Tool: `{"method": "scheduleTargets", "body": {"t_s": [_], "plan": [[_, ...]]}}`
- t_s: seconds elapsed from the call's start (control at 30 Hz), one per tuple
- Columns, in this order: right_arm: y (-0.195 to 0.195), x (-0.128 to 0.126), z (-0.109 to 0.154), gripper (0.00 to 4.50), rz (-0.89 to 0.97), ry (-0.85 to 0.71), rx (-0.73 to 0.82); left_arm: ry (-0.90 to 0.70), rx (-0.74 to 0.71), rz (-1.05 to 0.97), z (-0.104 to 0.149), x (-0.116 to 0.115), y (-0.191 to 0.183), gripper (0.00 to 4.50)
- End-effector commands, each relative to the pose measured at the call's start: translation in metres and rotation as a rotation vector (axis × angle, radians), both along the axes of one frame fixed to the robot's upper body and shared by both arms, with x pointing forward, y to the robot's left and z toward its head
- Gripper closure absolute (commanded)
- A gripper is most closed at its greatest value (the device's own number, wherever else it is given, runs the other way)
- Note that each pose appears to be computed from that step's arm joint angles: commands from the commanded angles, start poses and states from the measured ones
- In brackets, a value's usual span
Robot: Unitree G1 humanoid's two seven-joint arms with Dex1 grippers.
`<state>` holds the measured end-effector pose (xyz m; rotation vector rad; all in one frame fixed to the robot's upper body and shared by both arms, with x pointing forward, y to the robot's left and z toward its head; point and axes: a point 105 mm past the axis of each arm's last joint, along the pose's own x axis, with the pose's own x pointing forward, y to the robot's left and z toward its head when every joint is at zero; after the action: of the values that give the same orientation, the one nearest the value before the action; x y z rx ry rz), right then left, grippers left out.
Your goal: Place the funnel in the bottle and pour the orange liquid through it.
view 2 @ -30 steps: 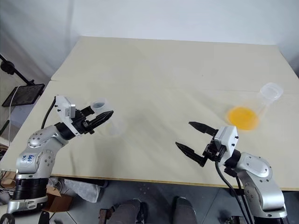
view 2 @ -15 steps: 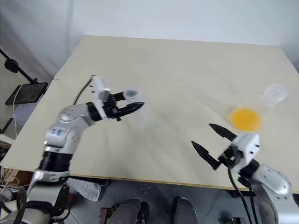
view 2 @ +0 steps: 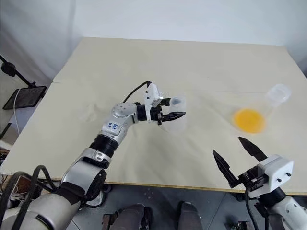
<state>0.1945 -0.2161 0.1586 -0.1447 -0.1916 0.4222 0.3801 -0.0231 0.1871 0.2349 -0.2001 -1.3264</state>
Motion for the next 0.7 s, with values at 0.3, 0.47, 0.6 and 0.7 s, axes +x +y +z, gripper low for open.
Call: {"method": "scheduleTargets", "body": {"t_s": [0.3, 0.47, 0.6, 0.7], "plan": [[0.014, 0.007, 0.012, 0.00, 0.055, -0.071, -0.005, -0.001, -0.039, -0.063, 0.007, -0.006, 0.003, 0.02], [0.018, 0.019, 0.015, 0.00, 0.115, -0.084, -0.015, 0.025, -0.055, -0.041, 0.003, -0.007, 0.035, 0.02], [0.023, 0.029, 0.020, 0.00, 0.174, -0.099, -0.020, 0.036, -0.104, 0.061, 0.004, -0.003, 0.070, 0.02], [0.028, 0.036, 0.019, 0.00, 0.220, -0.090, -0.008, 0.031, -0.129, 0.130, 0.003, -0.008, 0.102, 0.02]]}}
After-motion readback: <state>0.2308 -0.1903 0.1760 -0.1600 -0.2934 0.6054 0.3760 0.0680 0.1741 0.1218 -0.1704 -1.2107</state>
